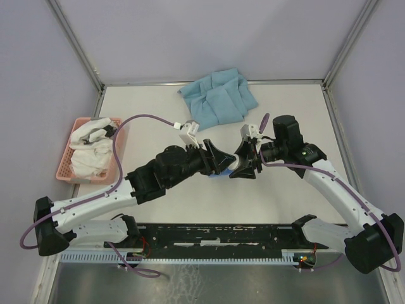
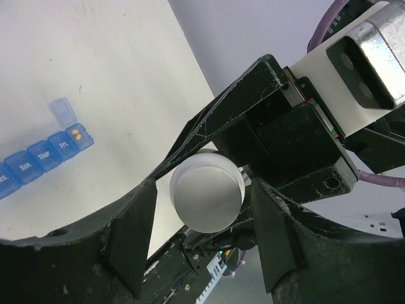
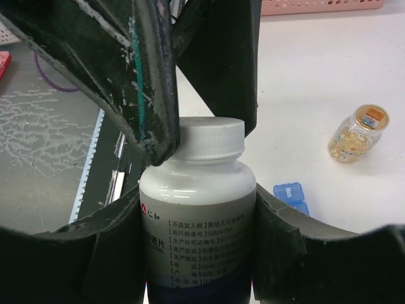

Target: Sort the pills into containers

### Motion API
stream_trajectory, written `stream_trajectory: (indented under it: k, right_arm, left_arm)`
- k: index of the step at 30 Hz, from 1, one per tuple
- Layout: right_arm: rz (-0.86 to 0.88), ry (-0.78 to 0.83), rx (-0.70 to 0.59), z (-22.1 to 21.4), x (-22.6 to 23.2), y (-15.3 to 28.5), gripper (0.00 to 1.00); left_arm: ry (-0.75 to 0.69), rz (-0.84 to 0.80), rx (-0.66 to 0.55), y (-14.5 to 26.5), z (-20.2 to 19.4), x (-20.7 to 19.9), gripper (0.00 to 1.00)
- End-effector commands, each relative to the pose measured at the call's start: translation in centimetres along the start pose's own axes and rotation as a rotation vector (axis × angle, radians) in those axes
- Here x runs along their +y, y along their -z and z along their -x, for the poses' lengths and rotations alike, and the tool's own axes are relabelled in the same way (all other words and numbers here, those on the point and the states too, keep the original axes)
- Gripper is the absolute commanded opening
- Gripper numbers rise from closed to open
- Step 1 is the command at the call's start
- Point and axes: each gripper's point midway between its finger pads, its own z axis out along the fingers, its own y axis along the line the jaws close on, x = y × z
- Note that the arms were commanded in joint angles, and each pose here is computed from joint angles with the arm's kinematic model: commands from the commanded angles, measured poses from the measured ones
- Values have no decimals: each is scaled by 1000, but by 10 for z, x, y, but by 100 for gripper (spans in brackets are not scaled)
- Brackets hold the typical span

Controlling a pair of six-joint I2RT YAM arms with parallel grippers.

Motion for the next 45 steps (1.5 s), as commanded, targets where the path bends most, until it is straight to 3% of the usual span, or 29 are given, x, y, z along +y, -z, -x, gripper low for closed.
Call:
stream_trajectory:
  k: [1,5,7,14,18,24,26,29,34,37,41,45]
  right_arm:
    - [4,64,-25,17,2,2,1]
    - [3,63,-24,16,1,2,1]
    - [4,63,-25,17,1,2,1]
    - [7,58,-27,17,2,2,1]
    - [3,61,-28,18,1,2,1]
    - [4,57,-26,16,1,1,1]
    - [5,56,-25,16,1,1,1]
    - [5,54,-25,16,1,1,1]
    - [12,47,-30,18,2,1,1]
    - [33,23,-50,22,5,-1,1]
    - [65,-4,-82,28,9,-2,1]
    - [84,-23,-102,30,11,-4,1]
  left_arm:
    - [56,-58,-60,2,22,-26,63]
    - [57,-65,-42,0,19,-27,42]
    - [56,-60,-36,-1,17,-25,38]
    - [-5,-79,-20,3,13,-25,40]
    - [-6,-73,-19,4,12,-22,60]
    - [0,-70,5,1,7,-22,59]
    - [3,-77,10,0,6,-24,53]
    - [2,-88,13,-1,6,-26,29]
    - [-74,-109,15,1,6,-28,15]
    - [-213,-173,21,5,4,-29,6]
    - [-381,-323,50,15,-1,-20,3]
    - [-484,-594,78,30,-10,-25,3]
